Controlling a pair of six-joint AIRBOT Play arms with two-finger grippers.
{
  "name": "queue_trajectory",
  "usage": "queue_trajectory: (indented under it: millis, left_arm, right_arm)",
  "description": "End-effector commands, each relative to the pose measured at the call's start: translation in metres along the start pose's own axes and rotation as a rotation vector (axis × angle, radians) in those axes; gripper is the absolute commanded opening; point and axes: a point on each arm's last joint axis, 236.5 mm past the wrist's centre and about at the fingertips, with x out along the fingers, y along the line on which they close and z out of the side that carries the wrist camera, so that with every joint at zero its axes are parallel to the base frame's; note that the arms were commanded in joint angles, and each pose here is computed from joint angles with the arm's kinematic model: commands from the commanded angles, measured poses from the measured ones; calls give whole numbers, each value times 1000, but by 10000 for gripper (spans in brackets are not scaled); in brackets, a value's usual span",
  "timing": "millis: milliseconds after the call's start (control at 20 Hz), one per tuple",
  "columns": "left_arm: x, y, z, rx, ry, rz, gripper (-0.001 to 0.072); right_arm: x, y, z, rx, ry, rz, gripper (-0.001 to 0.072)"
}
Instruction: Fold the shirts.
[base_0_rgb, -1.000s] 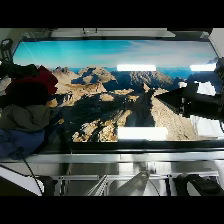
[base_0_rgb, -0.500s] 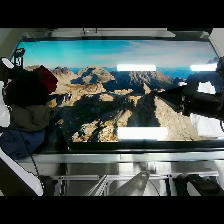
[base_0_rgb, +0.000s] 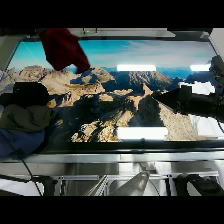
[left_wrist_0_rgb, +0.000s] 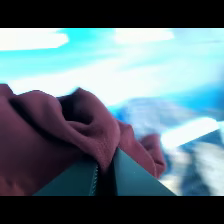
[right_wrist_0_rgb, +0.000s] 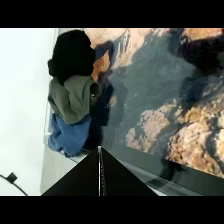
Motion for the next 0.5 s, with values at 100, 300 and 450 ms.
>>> queue_trajectory:
  millis: [100,300,450]
  left_arm:
    - [-22,-140,-40,45,131,-214,23]
    - [5,-159,-125,-46,339,-286,23]
    - [28,-166,-198,-133,496,-318,12]
  right_arm:
    - [6,-8,-18,-97,100,0,18]
    - [7,-9,-18,-155,106,2,17]
    - [11,-17,-17,-169,120,-9,18]
